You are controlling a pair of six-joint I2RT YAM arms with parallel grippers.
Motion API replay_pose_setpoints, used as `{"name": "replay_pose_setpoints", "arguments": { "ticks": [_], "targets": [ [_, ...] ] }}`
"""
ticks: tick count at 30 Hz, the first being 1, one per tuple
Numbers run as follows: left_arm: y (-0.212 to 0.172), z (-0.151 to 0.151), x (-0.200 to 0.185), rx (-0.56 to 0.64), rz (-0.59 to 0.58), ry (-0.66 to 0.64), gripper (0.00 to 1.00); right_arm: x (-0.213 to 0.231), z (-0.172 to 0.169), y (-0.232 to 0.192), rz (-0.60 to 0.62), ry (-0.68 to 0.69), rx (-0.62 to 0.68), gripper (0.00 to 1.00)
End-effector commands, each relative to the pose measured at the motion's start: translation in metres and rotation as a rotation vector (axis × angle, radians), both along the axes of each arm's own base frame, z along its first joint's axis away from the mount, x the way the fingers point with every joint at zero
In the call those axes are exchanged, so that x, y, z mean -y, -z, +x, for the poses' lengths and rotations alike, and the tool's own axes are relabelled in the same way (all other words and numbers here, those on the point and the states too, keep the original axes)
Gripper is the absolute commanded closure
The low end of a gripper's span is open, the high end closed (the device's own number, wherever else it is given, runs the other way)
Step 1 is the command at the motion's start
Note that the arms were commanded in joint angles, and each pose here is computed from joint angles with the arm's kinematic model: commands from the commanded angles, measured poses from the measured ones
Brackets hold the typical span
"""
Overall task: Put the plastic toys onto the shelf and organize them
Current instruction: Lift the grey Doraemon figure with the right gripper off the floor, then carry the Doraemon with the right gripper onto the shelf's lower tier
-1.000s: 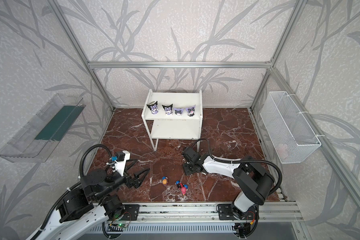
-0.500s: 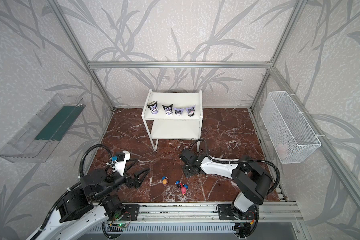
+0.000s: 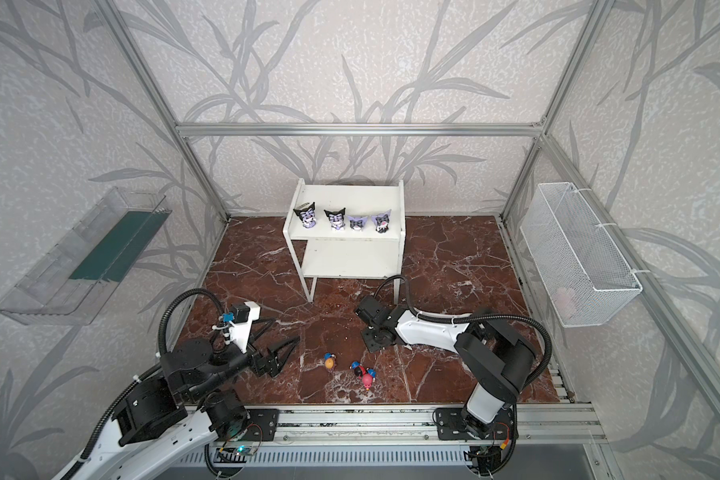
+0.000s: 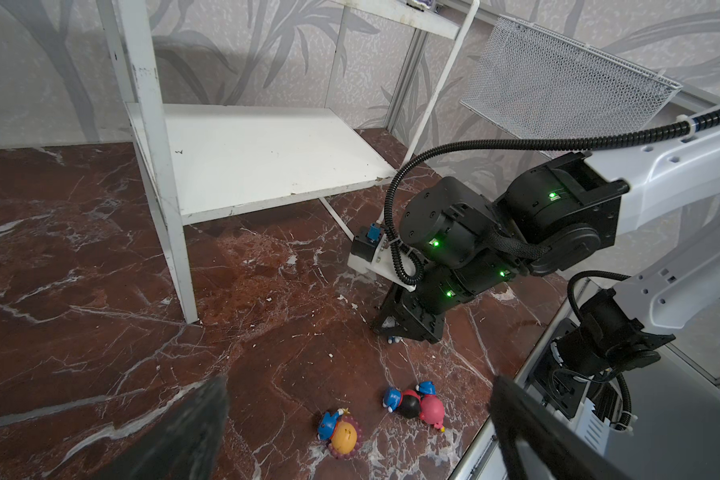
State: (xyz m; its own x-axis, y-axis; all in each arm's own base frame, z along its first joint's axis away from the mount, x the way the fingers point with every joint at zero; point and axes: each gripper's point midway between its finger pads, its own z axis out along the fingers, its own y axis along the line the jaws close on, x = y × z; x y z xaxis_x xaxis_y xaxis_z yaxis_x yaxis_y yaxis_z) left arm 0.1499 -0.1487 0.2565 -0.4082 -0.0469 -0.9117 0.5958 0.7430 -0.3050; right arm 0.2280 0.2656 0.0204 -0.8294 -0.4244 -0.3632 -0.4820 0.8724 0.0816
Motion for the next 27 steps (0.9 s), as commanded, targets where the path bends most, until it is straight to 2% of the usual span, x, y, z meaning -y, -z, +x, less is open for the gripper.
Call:
{"name": "replay_pose_setpoints", "arguments": {
  "ticks": [1, 9, 20, 27],
  "targets": [
    [-0.006, -0.002, 0.0, 0.02, -0.015, 0.009, 0.0, -0.017, 0.003, -0.018, 0.083, -0.063, 0.052, 0.75],
    [-0.003, -0.002, -0.001, 0.009, 0.018, 0.009, 0.0, -0.047, 0.012, -0.062, 0.273, -0.18, 0.198, 0.77],
    [0.004, -0.002, -0.001, -0.032, 0.119, 0.023, 0.0, -0.088, 0.032, -0.176, 0.591, -0.378, 0.679, 0.76],
    [0.005, -0.003, 0.0, -0.026, 0.106, 0.032, 0.0, -0.113, 0.048, -0.208, 0.697, -0.442, 0.91, 0.76]
  ]
}}
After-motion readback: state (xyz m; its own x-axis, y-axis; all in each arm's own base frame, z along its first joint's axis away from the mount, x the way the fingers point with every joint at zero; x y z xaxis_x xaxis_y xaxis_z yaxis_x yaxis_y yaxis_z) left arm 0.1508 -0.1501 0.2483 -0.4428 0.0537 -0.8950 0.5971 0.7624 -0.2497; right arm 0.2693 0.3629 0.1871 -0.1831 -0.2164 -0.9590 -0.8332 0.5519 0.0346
